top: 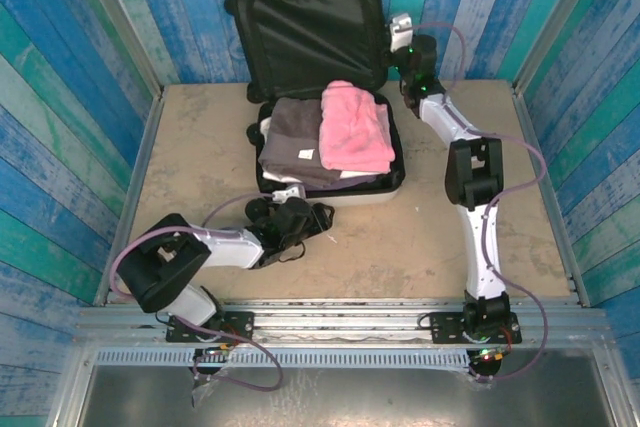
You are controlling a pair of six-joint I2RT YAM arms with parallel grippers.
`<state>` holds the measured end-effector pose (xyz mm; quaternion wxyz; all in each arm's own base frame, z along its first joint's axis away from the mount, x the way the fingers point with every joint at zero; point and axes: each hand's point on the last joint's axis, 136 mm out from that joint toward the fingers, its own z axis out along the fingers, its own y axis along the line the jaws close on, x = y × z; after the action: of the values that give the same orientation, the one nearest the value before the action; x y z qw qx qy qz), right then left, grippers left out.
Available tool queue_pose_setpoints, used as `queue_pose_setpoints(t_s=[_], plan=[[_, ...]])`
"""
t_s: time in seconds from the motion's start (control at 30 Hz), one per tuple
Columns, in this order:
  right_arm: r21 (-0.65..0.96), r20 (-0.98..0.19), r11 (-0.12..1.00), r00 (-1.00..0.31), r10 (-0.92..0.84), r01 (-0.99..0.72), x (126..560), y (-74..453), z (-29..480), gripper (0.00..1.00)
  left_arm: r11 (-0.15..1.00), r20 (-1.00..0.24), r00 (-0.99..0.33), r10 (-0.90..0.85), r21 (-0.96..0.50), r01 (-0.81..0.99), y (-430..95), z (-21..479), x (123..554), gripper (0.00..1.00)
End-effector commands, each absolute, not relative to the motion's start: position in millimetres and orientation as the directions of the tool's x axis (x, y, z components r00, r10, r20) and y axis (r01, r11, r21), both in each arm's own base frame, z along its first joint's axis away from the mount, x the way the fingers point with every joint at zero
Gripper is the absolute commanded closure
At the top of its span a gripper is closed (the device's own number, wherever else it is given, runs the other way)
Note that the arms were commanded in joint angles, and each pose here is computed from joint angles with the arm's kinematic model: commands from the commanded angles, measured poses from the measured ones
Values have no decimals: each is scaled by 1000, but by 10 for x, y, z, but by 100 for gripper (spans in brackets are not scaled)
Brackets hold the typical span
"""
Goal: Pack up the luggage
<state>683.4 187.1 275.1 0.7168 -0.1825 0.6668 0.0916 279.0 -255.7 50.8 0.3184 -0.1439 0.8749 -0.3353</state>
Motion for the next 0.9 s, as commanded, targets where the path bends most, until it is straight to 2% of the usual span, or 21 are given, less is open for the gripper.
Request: queue_pose_setpoints(t_s=[0.0,0.13,0.4,0.53,0.57,0.6,0.63,0.7,0.8,0.87], plan=[[-205,-978,864,140,-158,-459,6504,2072,2783,100,700,-429,-759,-490,-712,-50,-2656,552,2999,27],[-235,-969,861,172,-175,-451,6249,2009,2739,100,679,-431,-751,-501,-733,-32,-2757,643,3103,26],[-257,-964,855,181,-195,-450,5818,1953,2604,100,579,-354,-744,-566,-814,-54,-2921,656,3203,26],[-263,-964,869,143,-223,-419,5658,1844,2521,100,588,-378,-728,-572,-808,-42,-2916,720,3268,25],[-267,-964,878,126,-236,-397,5606,1785,2495,96,593,-390,-719,-575,-804,-38,-2888,759,3300,25],[-268,-963,893,99,-249,-361,5558,1716,2456,88,600,-406,-705,-581,-800,-34,-2847,808,3341,25],[-261,-965,910,60,-255,-323,5522,1634,2427,77,606,-417,-693,-588,-794,-36,-2793,837,3379,25],[-203,-956,937,-152,-253,-285,5392,1457,2247,56,621,-445,-665,-600,-783,-37,-2652,933,3445,24],[-47,-833,963,-521,-185,-266,4876,1292,2019,46,691,-507,-660,-555,-722,-26,-2484,1011,3369,24],[83,-686,963,-715,-130,-255,4347,1292,1749,42,728,-528,-675,-516,-685,-21,-2395,962,3183,24]])
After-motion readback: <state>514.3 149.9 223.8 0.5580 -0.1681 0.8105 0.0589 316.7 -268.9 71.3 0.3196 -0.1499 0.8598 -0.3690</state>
